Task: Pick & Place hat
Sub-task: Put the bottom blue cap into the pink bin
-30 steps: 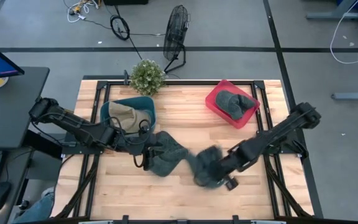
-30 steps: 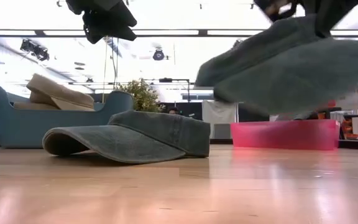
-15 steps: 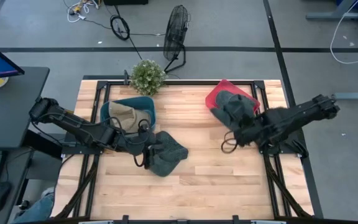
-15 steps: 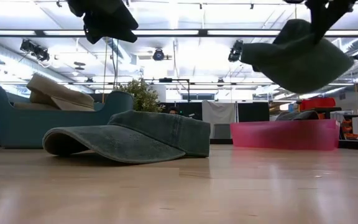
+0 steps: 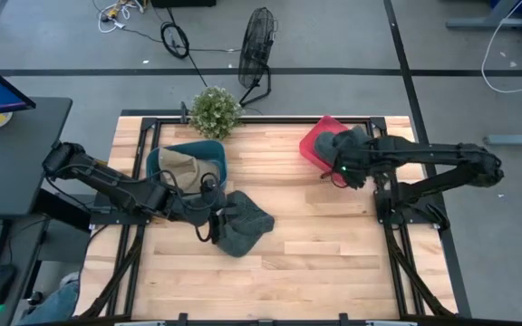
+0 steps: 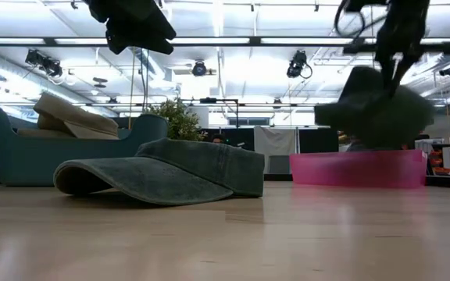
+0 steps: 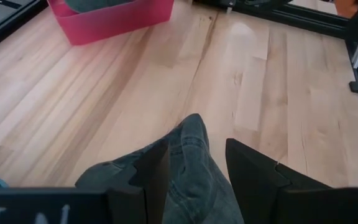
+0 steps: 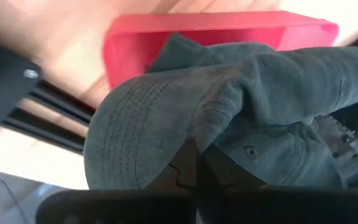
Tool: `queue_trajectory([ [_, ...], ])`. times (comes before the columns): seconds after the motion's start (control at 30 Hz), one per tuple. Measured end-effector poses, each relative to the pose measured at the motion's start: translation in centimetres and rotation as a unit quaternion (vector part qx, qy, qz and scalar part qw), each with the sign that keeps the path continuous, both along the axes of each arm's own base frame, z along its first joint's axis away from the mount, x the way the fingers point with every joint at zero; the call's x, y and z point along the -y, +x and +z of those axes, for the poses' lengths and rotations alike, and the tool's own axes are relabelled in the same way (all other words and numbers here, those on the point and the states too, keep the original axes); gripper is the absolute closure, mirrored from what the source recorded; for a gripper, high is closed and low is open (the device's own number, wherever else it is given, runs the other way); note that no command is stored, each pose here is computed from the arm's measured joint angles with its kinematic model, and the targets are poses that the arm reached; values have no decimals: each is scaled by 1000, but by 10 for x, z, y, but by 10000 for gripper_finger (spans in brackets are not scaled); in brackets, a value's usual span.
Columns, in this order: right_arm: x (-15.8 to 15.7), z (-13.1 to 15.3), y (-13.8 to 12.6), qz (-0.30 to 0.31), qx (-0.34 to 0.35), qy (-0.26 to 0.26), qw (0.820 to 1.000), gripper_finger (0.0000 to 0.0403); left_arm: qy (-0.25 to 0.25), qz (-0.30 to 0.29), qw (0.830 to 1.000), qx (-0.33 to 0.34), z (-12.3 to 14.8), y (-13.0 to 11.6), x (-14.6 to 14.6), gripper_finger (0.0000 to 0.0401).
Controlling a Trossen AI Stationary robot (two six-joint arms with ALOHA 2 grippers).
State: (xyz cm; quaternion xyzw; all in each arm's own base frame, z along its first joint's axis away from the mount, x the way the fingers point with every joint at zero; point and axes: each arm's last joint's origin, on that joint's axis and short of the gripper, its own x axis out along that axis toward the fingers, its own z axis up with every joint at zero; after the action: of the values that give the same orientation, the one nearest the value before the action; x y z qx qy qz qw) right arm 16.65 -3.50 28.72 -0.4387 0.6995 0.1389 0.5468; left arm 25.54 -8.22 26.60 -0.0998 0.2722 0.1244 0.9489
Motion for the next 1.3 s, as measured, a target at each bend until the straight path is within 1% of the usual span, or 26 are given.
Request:
queue_trajectory([
  [0.17,22,-28,3,13,-3,2,1000,402,1,2,1000,0,0,0,0,241],
  [0.33,32,-60,2,2,15,30,999,396,2,3,1000,1,0,0,0,241],
  [0.47,33,-77,-1,-20,27,10,999,383,2,3,1000,1,0,0,0,241],
  [0.57,35,-80,-1,-70,47,-6,996,370,2,3,1000,1,0,0,0,241],
  [0.73,35,-77,3,-161,111,14,981,347,2,3,1000,1,0,0,0,241],
  [0.87,35,-76,3,-210,137,11,968,330,2,4,1000,1,0,0,0,241],
  [1.07,35,-76,3,-256,160,8,953,300,2,4,1000,1,0,0,0,241],
  [1.27,35,-75,3,-289,177,5,941,257,2,4,1000,1,0,0,0,241],
  [1.3,36,-75,3,-290,177,-3,940,249,2,4,1000,1,0,0,0,241],
])
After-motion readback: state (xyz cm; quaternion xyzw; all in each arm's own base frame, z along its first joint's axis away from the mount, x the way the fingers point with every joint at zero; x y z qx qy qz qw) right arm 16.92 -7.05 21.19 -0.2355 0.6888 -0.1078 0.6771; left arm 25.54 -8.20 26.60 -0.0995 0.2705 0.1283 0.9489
